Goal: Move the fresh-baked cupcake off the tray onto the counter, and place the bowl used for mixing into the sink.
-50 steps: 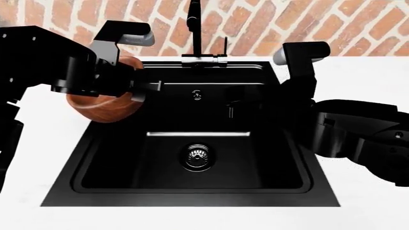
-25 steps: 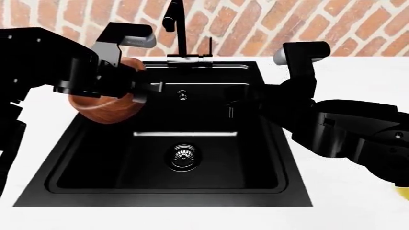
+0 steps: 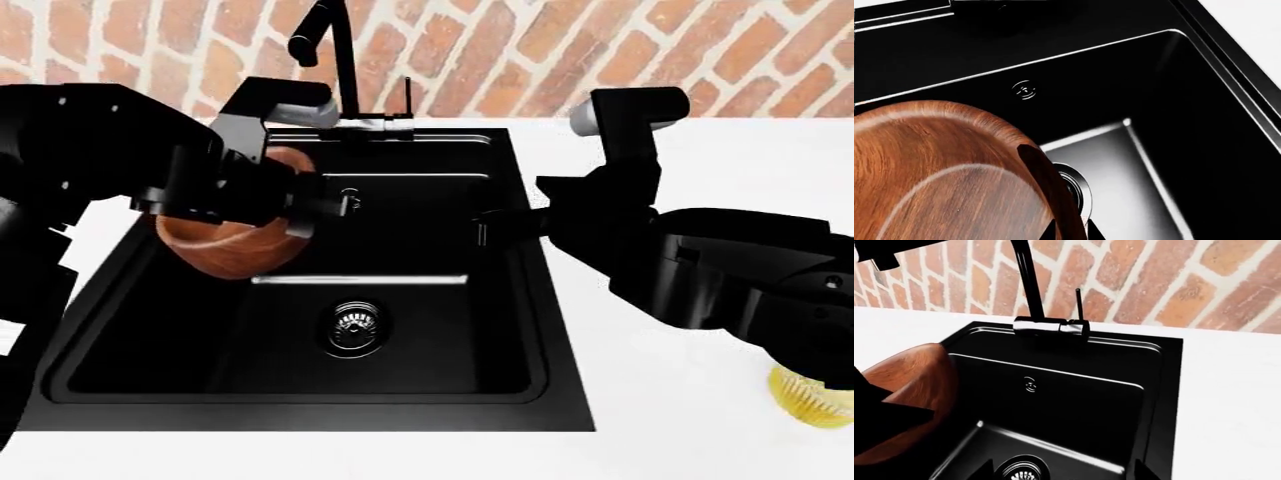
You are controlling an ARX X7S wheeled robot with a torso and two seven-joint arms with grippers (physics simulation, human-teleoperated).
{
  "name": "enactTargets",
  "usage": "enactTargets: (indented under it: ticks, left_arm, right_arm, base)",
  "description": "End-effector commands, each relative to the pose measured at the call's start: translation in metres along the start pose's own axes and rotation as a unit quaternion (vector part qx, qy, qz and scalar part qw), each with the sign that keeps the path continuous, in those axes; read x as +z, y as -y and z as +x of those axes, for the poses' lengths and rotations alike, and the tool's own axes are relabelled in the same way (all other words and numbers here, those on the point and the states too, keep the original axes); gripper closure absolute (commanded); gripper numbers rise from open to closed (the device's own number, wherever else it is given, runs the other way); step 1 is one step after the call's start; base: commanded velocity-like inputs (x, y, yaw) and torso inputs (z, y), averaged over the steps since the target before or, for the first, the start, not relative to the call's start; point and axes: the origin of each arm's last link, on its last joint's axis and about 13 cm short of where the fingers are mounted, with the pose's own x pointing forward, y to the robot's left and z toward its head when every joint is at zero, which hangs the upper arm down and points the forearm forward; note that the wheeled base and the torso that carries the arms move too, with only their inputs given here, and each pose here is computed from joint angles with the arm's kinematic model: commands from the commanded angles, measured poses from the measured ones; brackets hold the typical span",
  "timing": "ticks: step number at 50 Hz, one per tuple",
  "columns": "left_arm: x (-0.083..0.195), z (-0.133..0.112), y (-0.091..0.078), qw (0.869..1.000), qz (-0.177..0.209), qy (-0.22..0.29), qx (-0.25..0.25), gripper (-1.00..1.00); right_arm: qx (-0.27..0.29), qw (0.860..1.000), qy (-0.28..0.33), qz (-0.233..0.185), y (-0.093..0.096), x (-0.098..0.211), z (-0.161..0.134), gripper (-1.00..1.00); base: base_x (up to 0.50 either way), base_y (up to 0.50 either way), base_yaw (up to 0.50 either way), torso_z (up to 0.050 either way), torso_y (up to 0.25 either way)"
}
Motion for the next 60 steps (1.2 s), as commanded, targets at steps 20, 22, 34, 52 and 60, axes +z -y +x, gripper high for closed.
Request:
enactTargets:
  ticks: [20,22,34,52,60]
  left_arm:
    - [-0.020,0.047,-0.007,0.996,-0.007,-0.089,-0.025,1.00]
    - [-0.020,0.050,-0.006,0.995,-0.006,-0.091,-0.027,1.00]
    - [-0.018,0.052,-0.004,0.995,-0.001,-0.092,-0.028,1.00]
    - [-0.019,0.054,-0.006,0.995,-0.001,-0.098,-0.026,1.00]
    - [-0.023,0.070,-0.004,0.990,0.014,-0.139,-0.028,1.00]
  right_arm:
    - [-0.001,1.000,0.002,-0.003,0.000,0.000,0.000,-1.00]
    - [0.000,1.000,0.002,-0.002,0.000,0.000,0.000,-1.00]
    - [0.000,1.000,-0.002,-0.001,0.000,0.000,0.000,-1.00]
    - [-0.002,1.000,0.005,-0.003,0.000,0.000,0.000,-1.00]
    - [-0.002,1.000,0.005,-0.001,0.000,0.000,0.000,-1.00]
  base:
    - [0.00,-0.05,0.00,0.000,0.001]
    - [0.00,0.00,0.00,0.000,0.000]
    - [0.06,0.00,0.00,0.000,0.001]
    - [0.09,0.00,0.00,0.000,0.001]
    - [0.00,0.00,0.00,0.000,0.000]
